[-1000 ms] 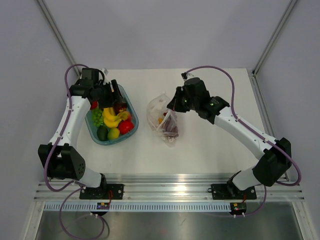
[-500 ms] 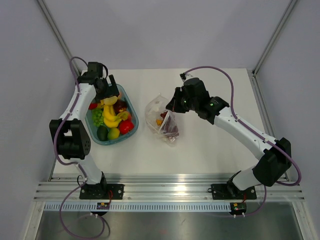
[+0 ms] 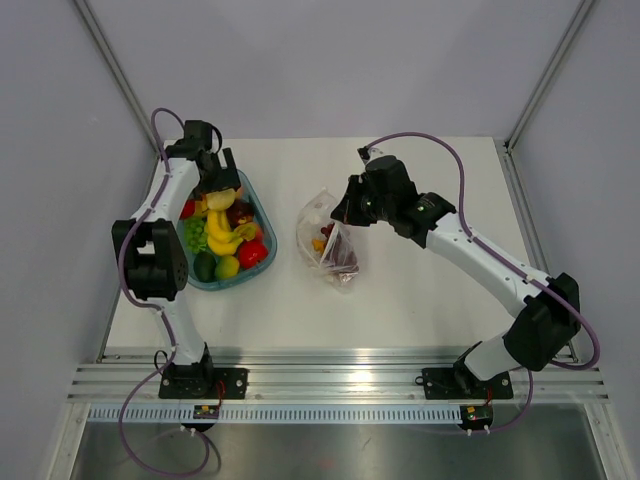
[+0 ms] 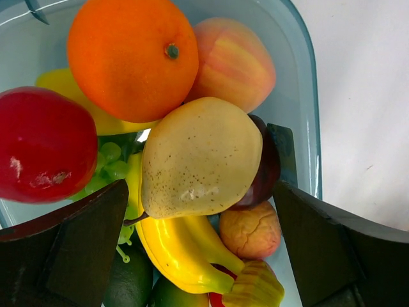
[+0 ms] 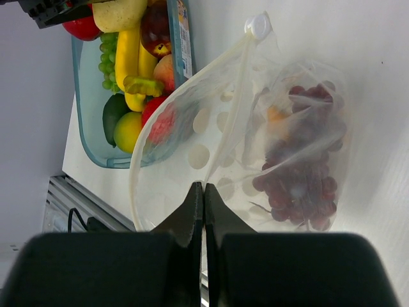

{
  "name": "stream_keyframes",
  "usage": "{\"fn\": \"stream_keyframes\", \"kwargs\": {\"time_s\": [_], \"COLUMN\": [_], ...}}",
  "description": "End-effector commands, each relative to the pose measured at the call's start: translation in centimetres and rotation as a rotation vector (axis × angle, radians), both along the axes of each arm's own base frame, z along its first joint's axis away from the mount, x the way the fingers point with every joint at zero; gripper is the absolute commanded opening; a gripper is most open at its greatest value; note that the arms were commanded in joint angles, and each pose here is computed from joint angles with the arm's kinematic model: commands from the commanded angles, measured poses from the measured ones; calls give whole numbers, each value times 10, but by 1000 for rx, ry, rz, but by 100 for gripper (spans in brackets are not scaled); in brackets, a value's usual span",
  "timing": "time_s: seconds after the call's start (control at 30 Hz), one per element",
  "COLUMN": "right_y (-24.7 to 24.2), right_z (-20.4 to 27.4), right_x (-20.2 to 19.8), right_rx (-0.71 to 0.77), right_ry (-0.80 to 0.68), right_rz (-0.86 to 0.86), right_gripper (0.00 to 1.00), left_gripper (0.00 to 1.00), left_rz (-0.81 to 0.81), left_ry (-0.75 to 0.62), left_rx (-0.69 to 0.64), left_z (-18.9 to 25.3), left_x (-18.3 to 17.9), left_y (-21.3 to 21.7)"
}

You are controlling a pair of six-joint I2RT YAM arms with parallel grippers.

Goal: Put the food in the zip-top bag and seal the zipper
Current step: Pick up the fake fruit from the bin.

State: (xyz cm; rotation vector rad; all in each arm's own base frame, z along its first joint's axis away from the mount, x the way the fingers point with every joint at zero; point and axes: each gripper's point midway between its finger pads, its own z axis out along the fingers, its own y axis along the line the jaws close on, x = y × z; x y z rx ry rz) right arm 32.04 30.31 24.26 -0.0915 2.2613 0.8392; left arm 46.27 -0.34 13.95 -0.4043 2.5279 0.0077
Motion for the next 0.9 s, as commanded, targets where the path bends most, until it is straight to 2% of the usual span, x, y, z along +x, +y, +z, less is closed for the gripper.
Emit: {"fn": "stream_keyframes", "kwargs": {"time_s": [0.0, 0.37, 0.6, 0.77, 0.87], "right_y": [13, 16, 14, 13, 12], "right_z": [27, 25, 26, 26, 26], "right_x": [4, 5, 5, 3, 2], "right_rx": [46, 42, 36, 37, 38], "right_ry": [-71, -67, -69, -68, -66], "right_rz": [38, 50, 48, 47, 45], "right_gripper": [0, 0, 0, 0, 0], "left_gripper": [99, 99, 85, 65, 61], "left_rz": [11, 2, 1, -3, -5], "left_ry": [-57, -25, -17, -27, -41], "left_rx": [39, 32, 12, -4, -18], "left_z": [11, -13, -18, -14, -5], "left_x": [18, 24, 17, 7, -5], "left_y": [10, 10, 7, 4, 1]}}
